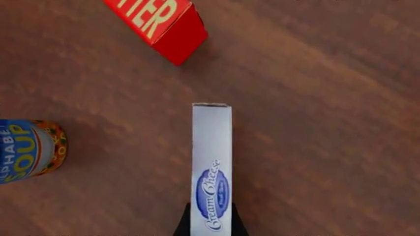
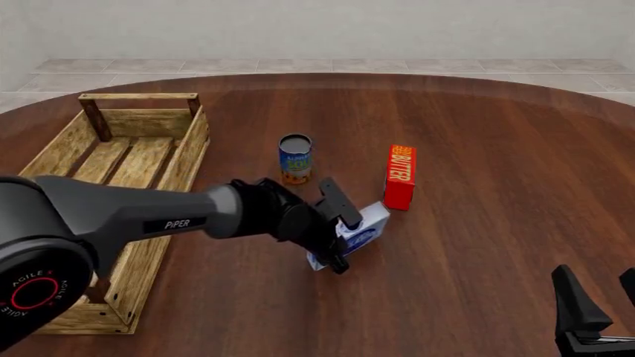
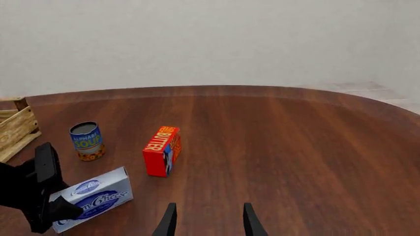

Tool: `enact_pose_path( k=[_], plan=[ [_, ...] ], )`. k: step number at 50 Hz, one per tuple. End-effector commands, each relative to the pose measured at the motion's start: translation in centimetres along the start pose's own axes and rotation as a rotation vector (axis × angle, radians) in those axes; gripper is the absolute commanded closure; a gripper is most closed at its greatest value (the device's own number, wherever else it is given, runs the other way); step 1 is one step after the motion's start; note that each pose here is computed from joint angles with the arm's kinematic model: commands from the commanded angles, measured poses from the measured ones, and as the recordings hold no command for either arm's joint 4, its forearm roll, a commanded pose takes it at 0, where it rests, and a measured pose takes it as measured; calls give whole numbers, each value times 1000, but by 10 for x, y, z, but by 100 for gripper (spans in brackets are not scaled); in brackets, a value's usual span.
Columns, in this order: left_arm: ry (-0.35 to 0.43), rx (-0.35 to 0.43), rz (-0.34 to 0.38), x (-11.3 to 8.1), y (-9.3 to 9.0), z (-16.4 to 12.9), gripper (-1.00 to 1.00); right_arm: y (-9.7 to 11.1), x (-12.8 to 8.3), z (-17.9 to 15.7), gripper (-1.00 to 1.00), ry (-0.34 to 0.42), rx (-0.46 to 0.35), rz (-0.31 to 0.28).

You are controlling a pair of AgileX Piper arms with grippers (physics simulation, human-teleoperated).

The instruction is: Pick up the cream cheese and put it in the tray.

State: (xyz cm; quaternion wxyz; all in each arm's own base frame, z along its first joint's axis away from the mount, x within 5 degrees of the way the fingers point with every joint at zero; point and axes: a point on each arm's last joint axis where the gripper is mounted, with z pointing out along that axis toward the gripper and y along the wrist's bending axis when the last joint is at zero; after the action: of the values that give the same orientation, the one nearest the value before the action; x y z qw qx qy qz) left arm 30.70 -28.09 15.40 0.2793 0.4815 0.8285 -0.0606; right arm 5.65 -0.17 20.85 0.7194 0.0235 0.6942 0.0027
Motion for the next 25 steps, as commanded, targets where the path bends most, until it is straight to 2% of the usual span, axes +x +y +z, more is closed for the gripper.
enact_pose_path(
  k=[1,19,25],
  plan=[
    [-24,-9,3,0,2,-7,100,0,0,0,-100,0,0,0],
    [-80,-20,-31,4,-4,-29,100,0,0,0,-100,1,0,0],
    [-95,-33,-63,8,2,-35,100,0,0,0,-100,1,-1,0]
  ],
)
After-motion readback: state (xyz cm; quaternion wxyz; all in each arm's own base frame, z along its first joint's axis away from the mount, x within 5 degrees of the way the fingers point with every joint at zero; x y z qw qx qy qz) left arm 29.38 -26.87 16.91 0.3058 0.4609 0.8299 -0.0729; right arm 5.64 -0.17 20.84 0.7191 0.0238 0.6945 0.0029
